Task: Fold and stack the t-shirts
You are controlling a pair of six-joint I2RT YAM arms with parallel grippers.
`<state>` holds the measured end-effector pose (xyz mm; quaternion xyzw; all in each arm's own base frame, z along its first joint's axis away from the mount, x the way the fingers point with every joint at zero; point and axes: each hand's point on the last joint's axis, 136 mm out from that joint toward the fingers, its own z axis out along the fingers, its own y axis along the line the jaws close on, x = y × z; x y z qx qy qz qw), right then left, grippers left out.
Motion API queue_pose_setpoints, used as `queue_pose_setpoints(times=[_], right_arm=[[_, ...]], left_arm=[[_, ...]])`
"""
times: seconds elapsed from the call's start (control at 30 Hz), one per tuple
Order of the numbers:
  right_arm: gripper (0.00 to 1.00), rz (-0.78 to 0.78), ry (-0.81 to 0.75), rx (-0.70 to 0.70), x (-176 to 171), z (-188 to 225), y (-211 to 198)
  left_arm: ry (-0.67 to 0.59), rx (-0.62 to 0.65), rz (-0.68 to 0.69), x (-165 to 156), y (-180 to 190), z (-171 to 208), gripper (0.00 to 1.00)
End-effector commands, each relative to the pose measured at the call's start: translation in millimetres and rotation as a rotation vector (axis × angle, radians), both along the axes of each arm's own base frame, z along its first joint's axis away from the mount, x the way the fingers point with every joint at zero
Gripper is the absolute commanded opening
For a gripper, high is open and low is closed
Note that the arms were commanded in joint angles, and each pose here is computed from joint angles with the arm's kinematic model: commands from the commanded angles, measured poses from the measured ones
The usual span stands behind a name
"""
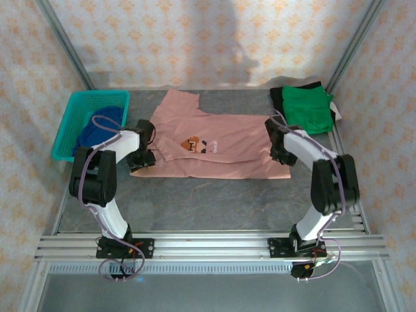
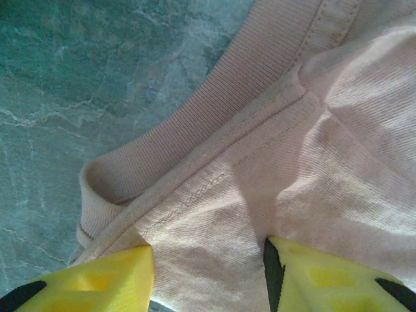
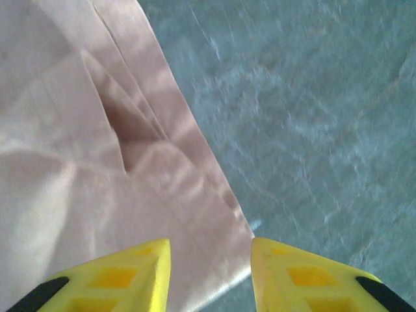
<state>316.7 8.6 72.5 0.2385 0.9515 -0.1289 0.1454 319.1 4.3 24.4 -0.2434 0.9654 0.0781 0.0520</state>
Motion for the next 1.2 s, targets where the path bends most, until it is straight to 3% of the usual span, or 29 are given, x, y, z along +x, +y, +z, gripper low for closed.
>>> queue_pose_setpoints(times=[0.0,0.07,0.3,0.57,0.67,0.8,0.93,1.17], right_arm=[[0.37,-0.022,-0.042,0.154,-12.9,-16.6,19.3],[0.37,-0.004,-0.05,0.269,-15.5,-34.5,37.8],[0.31,-0.126,0.056,0.198,-42.1,-60.7,13.9],[0.33,-0.2,0.013,0.307,-80.3,-55.6,19.8],[0.35,-0.173,-0.02,0.333,-79.5,-39.8,23.1],[0.37,-0.127,-0.112,0.304,-61.2,-3.2,18.4],[0.38,-0.083,-0.179,0.306,-43.0,17.0,20.6],[0.39,-0.021,-0.147,0.334,-30.8,20.5,31.5]], left_arm=[[0.011,0.009,-0.003,1.2,2.7,-4.8,0.48],[0.019,0.017,-0.005,0.8,3.8,-7.0,0.48],[0.054,0.01,0.02,-18.4,6.6,-16.7,0.48],[0.054,-0.028,0.071,-52.4,3.4,-15.4,0.47],[0.018,-0.037,0.086,-59.8,2.2,0.8,0.46],[-0.12,-0.03,0.087,-46.3,-3.3,46.6,0.57],[-0.246,-0.023,0.031,-20.6,-27.8,96.4,0.6],[-0.357,-0.141,0.013,6.2,-71.7,102.9,0.62]])
